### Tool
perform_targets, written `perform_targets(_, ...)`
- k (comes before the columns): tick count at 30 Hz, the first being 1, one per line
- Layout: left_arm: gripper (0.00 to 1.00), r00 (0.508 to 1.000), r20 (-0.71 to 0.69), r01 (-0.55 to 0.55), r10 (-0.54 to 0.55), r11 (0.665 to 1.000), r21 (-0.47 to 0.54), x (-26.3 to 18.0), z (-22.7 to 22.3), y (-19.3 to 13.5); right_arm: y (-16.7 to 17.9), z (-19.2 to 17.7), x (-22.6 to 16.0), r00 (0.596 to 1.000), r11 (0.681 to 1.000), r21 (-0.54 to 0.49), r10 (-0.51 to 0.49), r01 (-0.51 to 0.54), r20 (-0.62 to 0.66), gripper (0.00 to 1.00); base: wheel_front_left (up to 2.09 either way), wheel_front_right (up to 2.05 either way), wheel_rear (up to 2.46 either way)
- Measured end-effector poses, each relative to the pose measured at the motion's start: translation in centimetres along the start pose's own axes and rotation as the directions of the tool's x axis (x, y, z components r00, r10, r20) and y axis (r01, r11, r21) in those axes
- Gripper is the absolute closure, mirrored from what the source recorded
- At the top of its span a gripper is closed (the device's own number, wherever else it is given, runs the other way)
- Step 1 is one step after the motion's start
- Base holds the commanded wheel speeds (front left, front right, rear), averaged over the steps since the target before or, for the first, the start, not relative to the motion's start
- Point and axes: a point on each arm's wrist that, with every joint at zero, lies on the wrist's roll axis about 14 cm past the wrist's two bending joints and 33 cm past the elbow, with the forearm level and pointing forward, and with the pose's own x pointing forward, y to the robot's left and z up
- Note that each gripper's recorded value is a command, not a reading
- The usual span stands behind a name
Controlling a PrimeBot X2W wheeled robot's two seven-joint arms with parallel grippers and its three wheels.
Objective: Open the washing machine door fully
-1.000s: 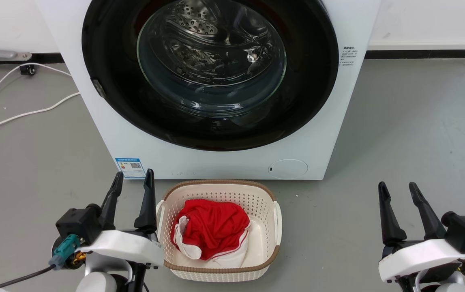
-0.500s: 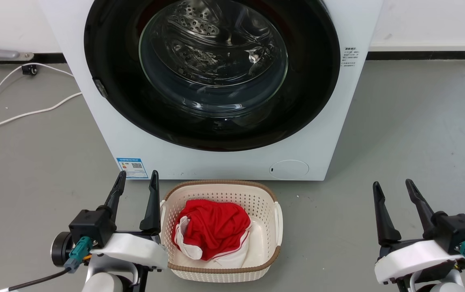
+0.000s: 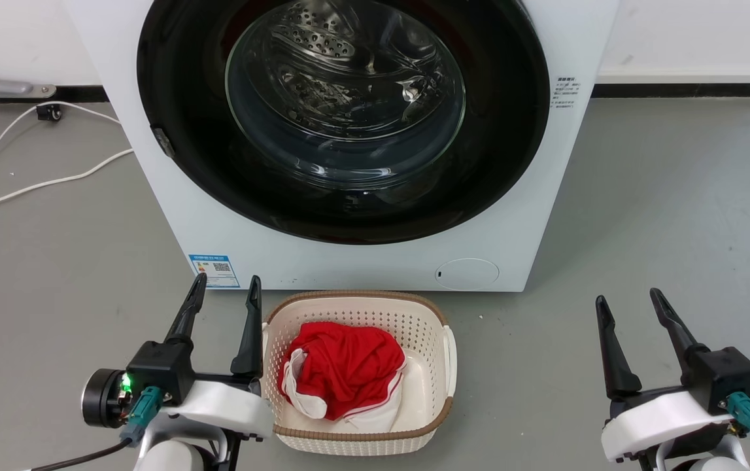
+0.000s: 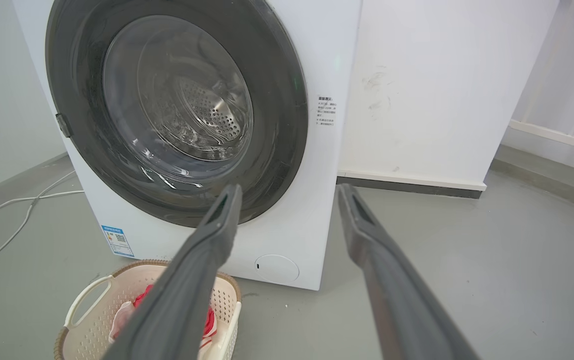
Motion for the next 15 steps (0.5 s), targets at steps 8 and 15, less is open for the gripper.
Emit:
perform_targets(8, 0.0, 1.0, 0.011, 0.007, -0.008, 0.999, 0.037, -0.09, 0.11, -0.21, 0.13, 0.17, 0.0, 1.0, 1.0, -0.028, 0.007, -0.007, 0.011, 0.0, 0.0, 0.0, 0.0)
perform_targets(15, 0.0, 1.0, 0.011, 0.02, -0.021, 0.997, 0.073, -0.16, -0.04, -0.36, 0.26, 0.08, 0.03, 1.0, 0.998, -0.061, 0.014, -0.014, 0.011, 0.0, 0.0, 0.0, 0.0)
